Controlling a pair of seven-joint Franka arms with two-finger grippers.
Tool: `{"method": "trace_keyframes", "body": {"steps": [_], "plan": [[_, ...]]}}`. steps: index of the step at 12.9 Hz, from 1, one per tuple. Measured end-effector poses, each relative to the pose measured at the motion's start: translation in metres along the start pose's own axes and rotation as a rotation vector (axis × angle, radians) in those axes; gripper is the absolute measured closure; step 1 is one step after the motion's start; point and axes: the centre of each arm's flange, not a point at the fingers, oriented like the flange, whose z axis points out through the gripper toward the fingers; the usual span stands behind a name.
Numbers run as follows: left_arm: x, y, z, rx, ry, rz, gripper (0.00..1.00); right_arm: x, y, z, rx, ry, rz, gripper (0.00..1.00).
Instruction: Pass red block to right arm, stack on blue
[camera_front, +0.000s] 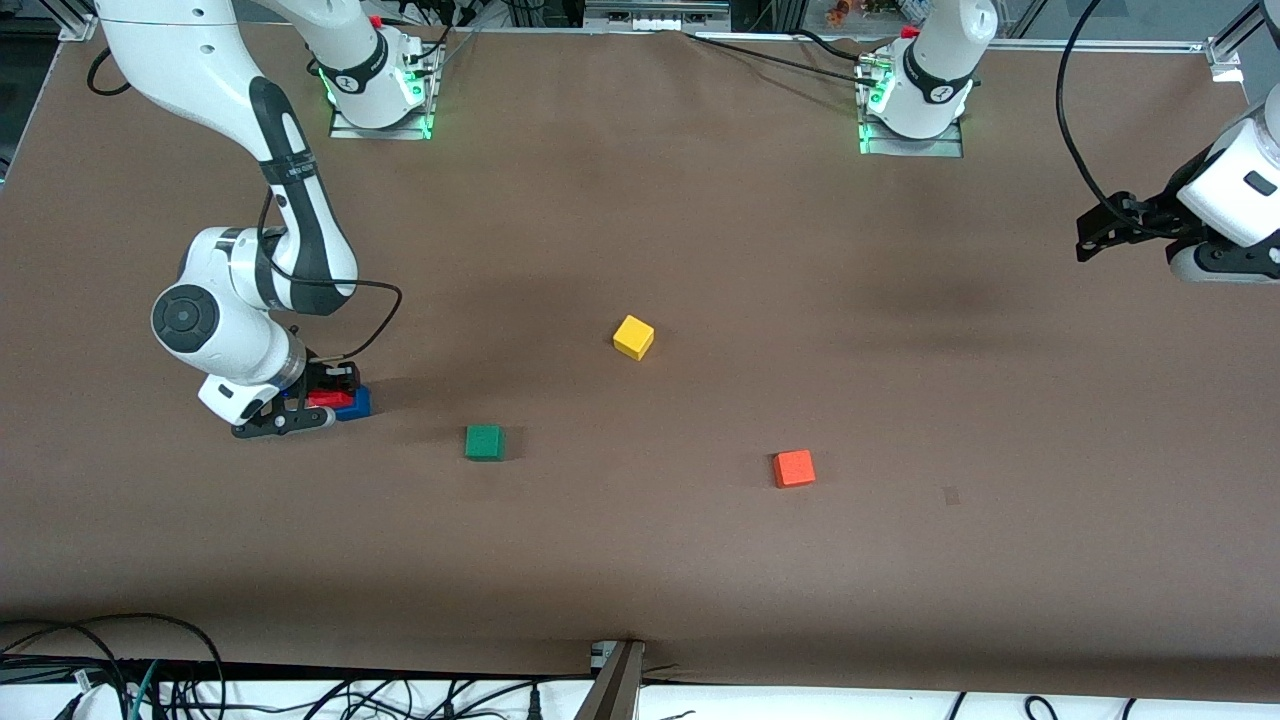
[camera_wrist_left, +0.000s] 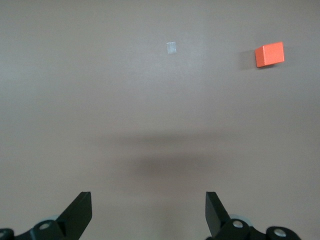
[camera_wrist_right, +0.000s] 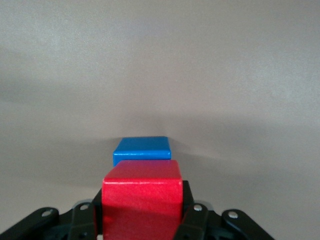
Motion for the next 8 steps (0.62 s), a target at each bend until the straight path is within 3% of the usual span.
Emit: {"method": "trace_keyframes", "body": {"steps": [8], "plan": [[0.0003,0.0006,-0.0051,0.0,-0.002,-0.011,0.0,0.0004,-0.0037,-0.0001,0.0,0.001,-0.006,0.44]]}}
